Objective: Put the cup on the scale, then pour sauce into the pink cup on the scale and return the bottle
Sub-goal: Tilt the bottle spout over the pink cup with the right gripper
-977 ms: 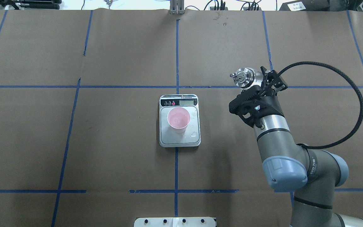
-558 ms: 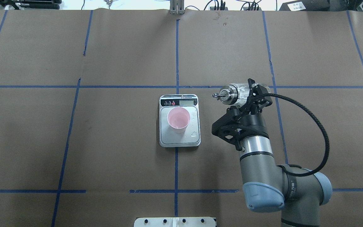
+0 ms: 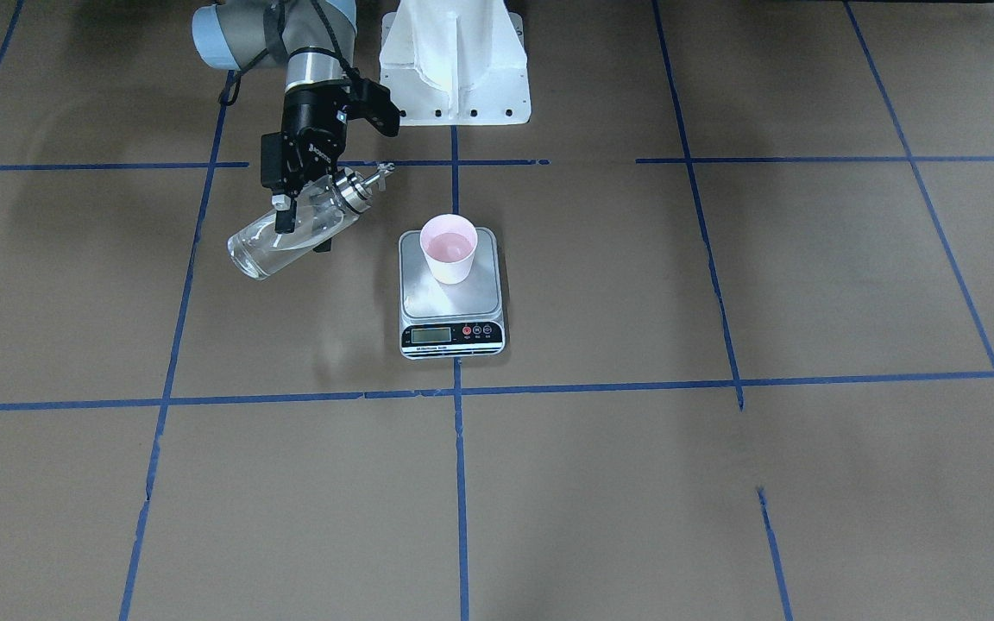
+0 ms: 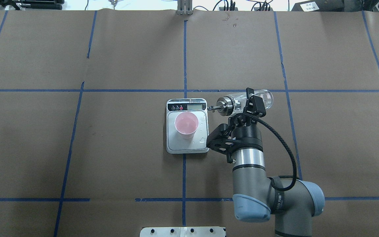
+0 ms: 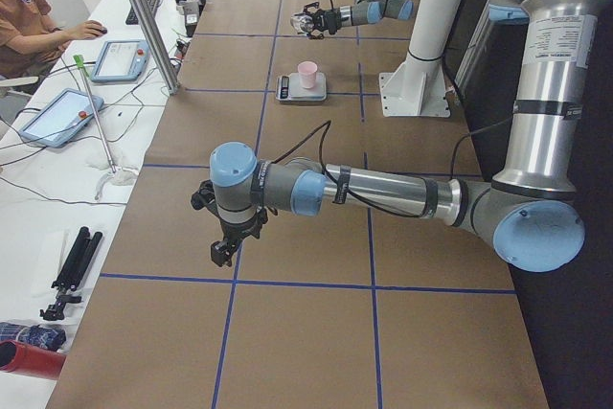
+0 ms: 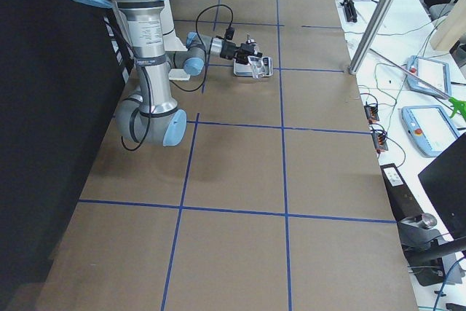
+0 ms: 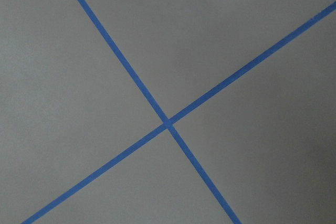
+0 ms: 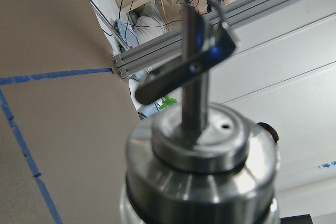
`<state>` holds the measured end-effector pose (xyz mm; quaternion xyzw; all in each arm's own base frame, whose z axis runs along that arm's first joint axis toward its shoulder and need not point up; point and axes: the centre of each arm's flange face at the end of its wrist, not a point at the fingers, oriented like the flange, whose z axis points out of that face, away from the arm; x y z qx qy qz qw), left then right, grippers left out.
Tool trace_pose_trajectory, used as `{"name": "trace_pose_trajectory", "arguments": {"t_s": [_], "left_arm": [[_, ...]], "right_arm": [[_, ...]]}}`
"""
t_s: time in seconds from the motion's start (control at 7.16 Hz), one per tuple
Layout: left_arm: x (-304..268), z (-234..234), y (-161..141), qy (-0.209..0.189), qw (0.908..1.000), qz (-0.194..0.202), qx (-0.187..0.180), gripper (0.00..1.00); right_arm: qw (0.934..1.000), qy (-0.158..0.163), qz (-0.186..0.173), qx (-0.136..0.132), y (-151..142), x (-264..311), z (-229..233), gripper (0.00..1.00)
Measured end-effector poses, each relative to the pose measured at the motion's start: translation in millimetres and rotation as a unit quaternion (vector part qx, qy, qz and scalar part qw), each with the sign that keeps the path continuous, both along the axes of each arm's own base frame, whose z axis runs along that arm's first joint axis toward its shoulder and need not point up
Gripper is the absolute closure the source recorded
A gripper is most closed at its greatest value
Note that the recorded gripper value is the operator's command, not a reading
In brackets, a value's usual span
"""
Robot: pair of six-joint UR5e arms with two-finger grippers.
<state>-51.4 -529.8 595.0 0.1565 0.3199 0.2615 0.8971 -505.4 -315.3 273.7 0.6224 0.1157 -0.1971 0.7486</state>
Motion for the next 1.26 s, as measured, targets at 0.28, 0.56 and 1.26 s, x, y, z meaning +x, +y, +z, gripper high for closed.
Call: {"name": "trace_pose_trajectory", "arguments": {"t_s": [0.28, 0.56, 1.26], "left_arm": [[-2.8, 0.4, -1.2, -0.001, 1.0000, -0.003, 0.000, 0.00], [-5.2, -1.1, -2.9, -0.001, 1.0000, -0.005, 0.000, 0.00], [-9.7, -2.2, -4.0, -0.001, 1.0000, -0.010, 0.001, 0.00]], "right_arm": [[0.9987, 0.051, 0.004, -0.001, -3.0, -11.6, -6.4, 1.00], [0.9949, 0.099, 0.012, 0.007, -7.2, -12.1, -7.7, 1.00], [0.9822, 0.181, 0.038, 0.030, -14.6, -24.7, 13.4, 1.00]]}}
